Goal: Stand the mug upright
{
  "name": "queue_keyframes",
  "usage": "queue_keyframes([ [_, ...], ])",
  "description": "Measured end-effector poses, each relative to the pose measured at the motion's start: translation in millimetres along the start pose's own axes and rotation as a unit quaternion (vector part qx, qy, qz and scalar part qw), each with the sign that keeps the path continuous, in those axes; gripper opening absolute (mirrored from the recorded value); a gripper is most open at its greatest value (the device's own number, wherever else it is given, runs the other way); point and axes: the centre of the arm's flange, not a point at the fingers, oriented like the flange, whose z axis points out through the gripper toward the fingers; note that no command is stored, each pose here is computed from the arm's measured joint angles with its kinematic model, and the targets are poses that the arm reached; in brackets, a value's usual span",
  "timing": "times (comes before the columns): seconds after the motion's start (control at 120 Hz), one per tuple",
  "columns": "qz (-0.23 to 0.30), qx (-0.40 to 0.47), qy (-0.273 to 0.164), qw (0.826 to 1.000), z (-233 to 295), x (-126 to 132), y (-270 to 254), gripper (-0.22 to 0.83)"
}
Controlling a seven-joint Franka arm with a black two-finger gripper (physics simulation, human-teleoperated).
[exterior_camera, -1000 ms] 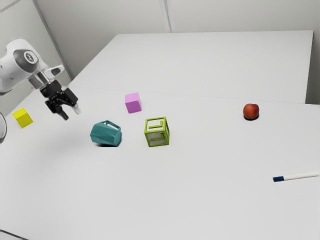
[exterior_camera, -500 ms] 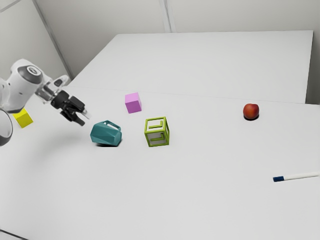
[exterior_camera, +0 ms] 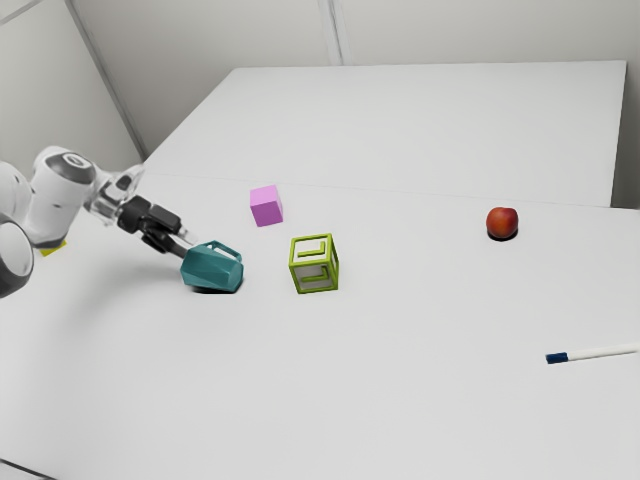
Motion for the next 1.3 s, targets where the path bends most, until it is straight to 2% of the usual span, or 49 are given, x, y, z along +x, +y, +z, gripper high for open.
queue_keyframes([
  [0.442,0.012,-0.057,0.026,0.998,32.8,-8.2,-14.3,0.56],
  [0.533,0.017,-0.063,0.028,0.997,35.9,-8.2,-14.8,0.47],
  [0.867,0.035,-0.069,0.029,0.997,37.9,-5.7,-9.9,0.02],
  [1.125,0.049,-0.067,0.029,0.996,33.4,-3.8,7.1,-0.11],
  [1.3,0.060,-0.059,0.030,0.996,21.1,-9.2,35.9,-0.13],
])
